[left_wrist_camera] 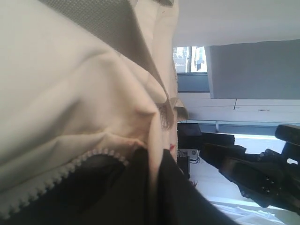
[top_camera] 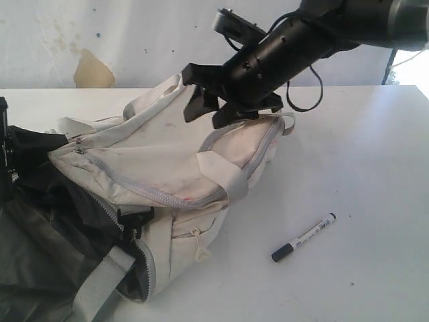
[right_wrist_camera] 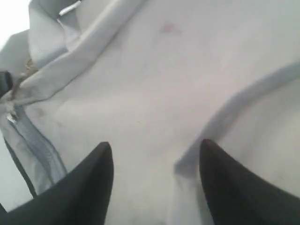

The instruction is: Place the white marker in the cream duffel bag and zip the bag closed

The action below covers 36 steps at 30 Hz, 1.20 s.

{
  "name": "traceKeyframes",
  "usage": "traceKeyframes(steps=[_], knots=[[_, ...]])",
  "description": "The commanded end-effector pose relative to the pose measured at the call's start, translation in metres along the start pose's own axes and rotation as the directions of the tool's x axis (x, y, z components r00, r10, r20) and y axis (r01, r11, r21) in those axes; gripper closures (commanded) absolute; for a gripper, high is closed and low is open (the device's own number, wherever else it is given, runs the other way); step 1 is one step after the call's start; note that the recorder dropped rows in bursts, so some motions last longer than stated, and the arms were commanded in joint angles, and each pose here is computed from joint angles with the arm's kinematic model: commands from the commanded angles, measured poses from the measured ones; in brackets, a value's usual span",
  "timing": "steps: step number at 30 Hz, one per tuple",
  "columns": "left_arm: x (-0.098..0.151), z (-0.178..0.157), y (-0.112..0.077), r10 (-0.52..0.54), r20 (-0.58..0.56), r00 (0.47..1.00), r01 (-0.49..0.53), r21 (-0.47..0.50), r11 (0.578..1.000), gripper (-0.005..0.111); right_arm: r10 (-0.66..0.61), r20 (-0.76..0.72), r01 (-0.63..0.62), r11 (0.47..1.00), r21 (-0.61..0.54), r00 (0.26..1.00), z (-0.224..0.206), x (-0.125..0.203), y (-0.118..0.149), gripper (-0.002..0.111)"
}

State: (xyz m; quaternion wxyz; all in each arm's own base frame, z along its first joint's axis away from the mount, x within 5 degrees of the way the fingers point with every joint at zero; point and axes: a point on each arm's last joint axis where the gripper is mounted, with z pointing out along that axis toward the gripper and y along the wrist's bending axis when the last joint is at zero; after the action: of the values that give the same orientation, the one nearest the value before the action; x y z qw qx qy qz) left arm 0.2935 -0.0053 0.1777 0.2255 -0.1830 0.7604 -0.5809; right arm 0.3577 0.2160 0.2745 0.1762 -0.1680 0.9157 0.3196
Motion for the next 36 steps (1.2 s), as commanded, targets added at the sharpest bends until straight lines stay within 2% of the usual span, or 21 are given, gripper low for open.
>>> traceKeyframes(steps=[1,4,7,12,26,36], knots=[[-0.001,-0.002,-0.007,0.012,0.017,1.0,-0.012,0.036,0.999,0.107,-0.058,0.143,0.064,0.997,-0.033,0.988,0.013,-0.004,0.039,0.056],[-0.001,-0.002,-0.007,0.012,0.017,1.0,-0.012,0.036,0.999,0.107,-0.082,0.143,0.089,0.995,-0.043,0.986,0.025,-0.001,0.051,0.06],[-0.001,-0.002,-0.007,0.012,0.017,1.0,-0.012,0.036,0.999,0.107,-0.095,0.074,0.101,0.992,-0.073,0.993,0.042,0.002,0.059,0.067],[-0.001,-0.002,-0.007,0.012,0.017,1.0,-0.012,0.036,0.999,0.107,-0.124,0.002,0.124,0.986,-0.114,0.992,0.06,-0.001,0.069,0.068],[-0.001,-0.002,-0.007,0.042,0.018,0.999,-0.043,0.035,0.998,0.107,-0.209,0.084,0.221,0.96,-0.175,0.974,0.093,-0.01,0.115,0.068],[0.0,-0.002,-0.006,0.057,0.009,0.998,-0.057,0.031,0.998,0.107,-0.218,0.049,0.223,0.959,-0.177,0.975,0.115,-0.001,0.116,0.068]])
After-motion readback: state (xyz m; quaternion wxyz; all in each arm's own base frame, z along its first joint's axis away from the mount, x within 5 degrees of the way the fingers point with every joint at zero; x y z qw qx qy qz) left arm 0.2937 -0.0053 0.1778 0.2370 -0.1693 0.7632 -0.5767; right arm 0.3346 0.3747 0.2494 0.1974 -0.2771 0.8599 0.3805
